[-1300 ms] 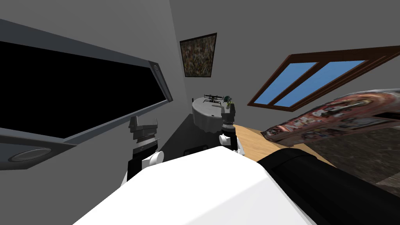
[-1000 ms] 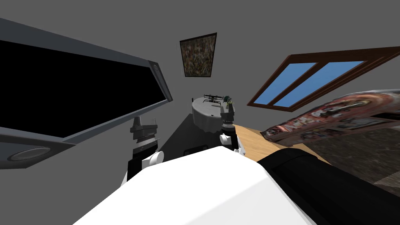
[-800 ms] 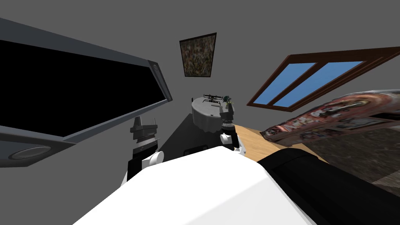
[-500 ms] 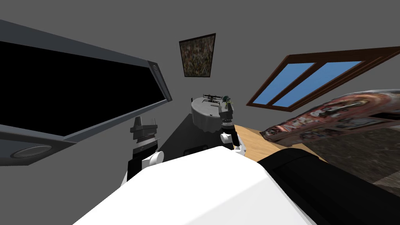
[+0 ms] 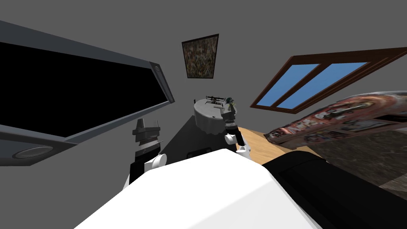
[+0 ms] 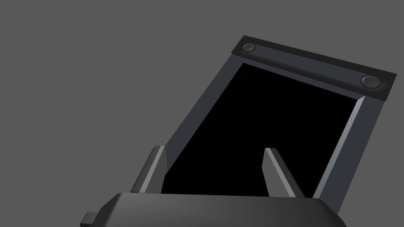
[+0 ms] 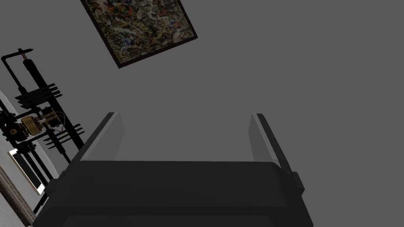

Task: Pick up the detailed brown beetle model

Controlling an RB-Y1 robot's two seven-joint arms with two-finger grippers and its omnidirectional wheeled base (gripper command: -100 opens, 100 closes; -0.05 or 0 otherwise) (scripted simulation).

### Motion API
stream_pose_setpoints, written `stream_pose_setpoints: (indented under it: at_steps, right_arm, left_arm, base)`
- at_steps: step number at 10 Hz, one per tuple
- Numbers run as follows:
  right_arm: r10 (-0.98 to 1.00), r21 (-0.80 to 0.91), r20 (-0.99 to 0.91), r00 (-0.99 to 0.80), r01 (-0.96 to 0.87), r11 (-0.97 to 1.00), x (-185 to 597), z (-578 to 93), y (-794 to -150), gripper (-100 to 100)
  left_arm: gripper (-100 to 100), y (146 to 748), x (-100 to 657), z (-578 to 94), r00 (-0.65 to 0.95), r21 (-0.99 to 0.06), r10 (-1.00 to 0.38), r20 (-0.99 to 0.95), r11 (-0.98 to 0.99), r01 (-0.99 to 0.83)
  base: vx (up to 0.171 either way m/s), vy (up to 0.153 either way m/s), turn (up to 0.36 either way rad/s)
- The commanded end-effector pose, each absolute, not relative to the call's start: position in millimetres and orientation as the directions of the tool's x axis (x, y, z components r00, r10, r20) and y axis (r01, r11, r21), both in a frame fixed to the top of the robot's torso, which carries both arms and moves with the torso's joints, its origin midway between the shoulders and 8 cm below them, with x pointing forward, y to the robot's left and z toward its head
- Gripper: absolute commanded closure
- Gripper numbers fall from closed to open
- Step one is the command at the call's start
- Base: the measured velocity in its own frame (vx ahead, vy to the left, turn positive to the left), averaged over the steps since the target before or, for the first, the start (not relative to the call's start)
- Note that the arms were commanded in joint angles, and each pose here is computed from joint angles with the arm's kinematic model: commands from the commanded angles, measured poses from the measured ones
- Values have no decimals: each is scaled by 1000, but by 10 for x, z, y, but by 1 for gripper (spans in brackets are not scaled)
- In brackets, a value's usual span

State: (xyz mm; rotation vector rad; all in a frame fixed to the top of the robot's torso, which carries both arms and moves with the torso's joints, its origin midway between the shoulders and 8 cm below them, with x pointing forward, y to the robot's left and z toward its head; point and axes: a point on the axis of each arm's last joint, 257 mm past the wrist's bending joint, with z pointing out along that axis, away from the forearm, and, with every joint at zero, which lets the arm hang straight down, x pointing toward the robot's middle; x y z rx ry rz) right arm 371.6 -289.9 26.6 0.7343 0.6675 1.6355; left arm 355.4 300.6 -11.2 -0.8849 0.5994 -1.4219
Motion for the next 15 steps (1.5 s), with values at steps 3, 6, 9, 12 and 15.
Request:
stream_pose_setpoints:
  at_steps: [3, 6, 9, 12, 15]
  right_arm:
    - [951, 772, 207, -229, -560, -302, 3856, 206, -2884, -100]
    - [903, 784, 304, -305, -458, -419, 4052, 106, -2852, -100]
    - [855, 773, 383, -350, -386, -504, 4152, 51, -2829, -100]
    - [799, 752, 463, -384, -306, -584, 4252, -9, -2802, -100]
    - [744, 729, 534, -402, -227, -645, 4349, -73, -2771, -100]
  left_arm:
    - [0, 3006, 3554, -112, 92, -812, -984, 150, -70, 580]
    - [0, 3006, 3554, -112, 92, -812, -984, 150, -70, 580]
    - [0, 3006, 3554, -112, 92, -812, -984, 150, -70, 580]
    - [0, 3006, 3554, -112, 92, -812, -984, 150, -70, 580]
    - [0, 3006, 3554, -112, 92, -812, -984, 150, -70, 580]
  base:
    - [-18, -35, 8]
    - [-21, -42, 9]
    - [-15, -26, 7]
    - [-19, -38, 11]
    - [-10, -31, 8]
